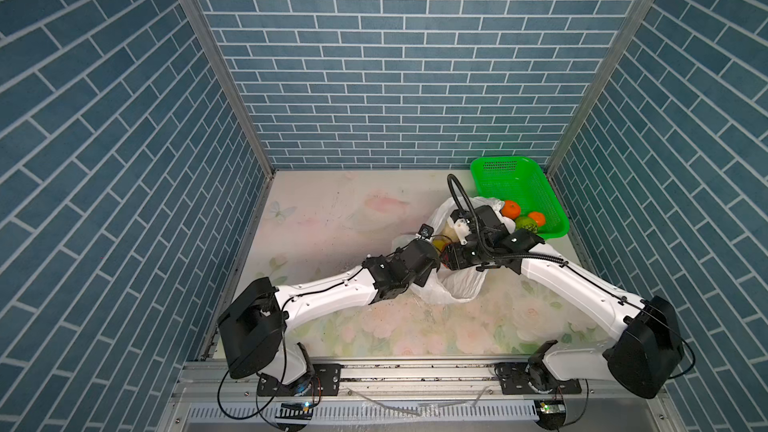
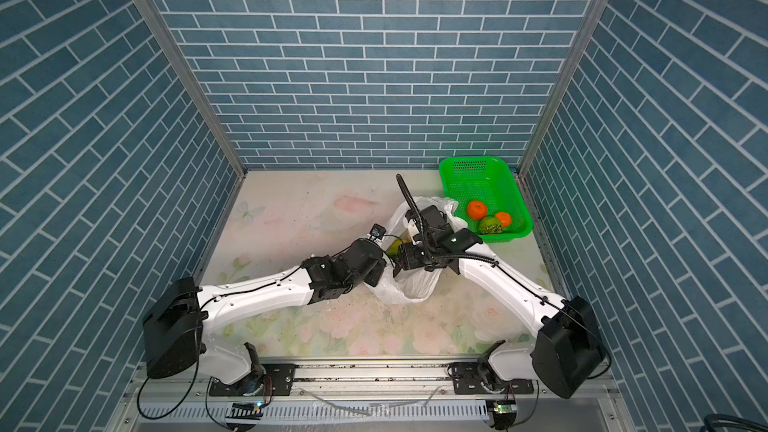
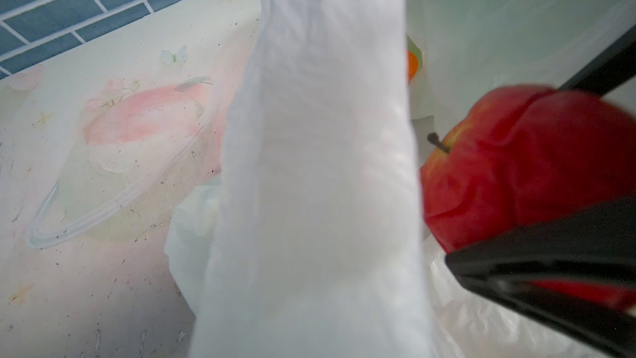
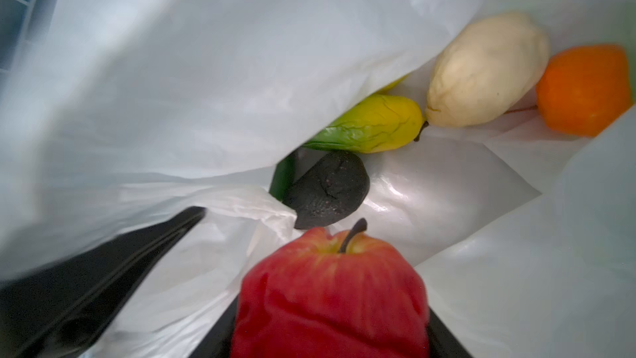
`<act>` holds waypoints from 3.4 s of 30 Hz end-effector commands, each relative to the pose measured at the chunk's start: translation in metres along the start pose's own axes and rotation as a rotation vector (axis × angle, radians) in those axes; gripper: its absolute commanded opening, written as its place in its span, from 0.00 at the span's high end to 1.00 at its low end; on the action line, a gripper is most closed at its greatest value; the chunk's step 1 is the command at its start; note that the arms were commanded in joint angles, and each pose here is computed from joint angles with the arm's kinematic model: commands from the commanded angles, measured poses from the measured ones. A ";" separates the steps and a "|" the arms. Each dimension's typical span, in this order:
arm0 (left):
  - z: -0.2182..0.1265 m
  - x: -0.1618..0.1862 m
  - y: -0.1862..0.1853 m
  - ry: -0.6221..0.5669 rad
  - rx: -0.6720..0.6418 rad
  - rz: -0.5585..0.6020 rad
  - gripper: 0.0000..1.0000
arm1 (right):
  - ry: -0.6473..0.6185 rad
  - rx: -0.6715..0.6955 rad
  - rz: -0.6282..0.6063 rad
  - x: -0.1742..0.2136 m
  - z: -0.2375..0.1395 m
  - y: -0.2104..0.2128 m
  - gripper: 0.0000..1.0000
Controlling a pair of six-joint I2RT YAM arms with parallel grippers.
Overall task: Untie the knot of the plastic bag and take out the fruit
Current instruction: 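Lift the red apple out of the bag with the right gripper, then move the apple over the green basket and release it with the right gripper, then return the right gripper toward the bag mouth while the left holds the bag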
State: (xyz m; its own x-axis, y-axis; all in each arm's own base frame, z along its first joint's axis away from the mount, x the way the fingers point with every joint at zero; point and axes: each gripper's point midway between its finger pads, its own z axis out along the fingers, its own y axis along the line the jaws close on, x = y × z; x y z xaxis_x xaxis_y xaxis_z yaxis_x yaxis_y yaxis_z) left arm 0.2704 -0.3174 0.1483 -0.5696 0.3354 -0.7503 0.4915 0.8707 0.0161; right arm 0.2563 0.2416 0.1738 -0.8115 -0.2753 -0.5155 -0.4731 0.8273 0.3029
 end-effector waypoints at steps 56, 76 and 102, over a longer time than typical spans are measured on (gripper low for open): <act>-0.017 -0.017 0.005 -0.061 0.008 -0.026 1.00 | -0.243 0.412 0.431 -0.168 0.004 -0.314 0.13; -0.018 -0.016 0.006 -0.065 0.005 -0.024 1.00 | -0.361 0.221 0.320 -0.165 -0.096 -0.184 0.10; -0.023 -0.020 0.009 -0.083 0.001 -0.027 1.00 | -0.089 0.030 0.026 -0.015 -0.036 0.002 0.11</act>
State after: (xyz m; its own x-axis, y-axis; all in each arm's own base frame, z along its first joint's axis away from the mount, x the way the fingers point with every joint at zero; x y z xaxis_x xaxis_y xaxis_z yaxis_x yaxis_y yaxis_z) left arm 0.2707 -0.3156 0.1741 -0.5358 0.2892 -0.7933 0.4889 0.8723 -0.0122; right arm 0.2584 0.2312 0.2261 -0.7877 -0.2298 -0.5715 -0.4590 0.8378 0.2958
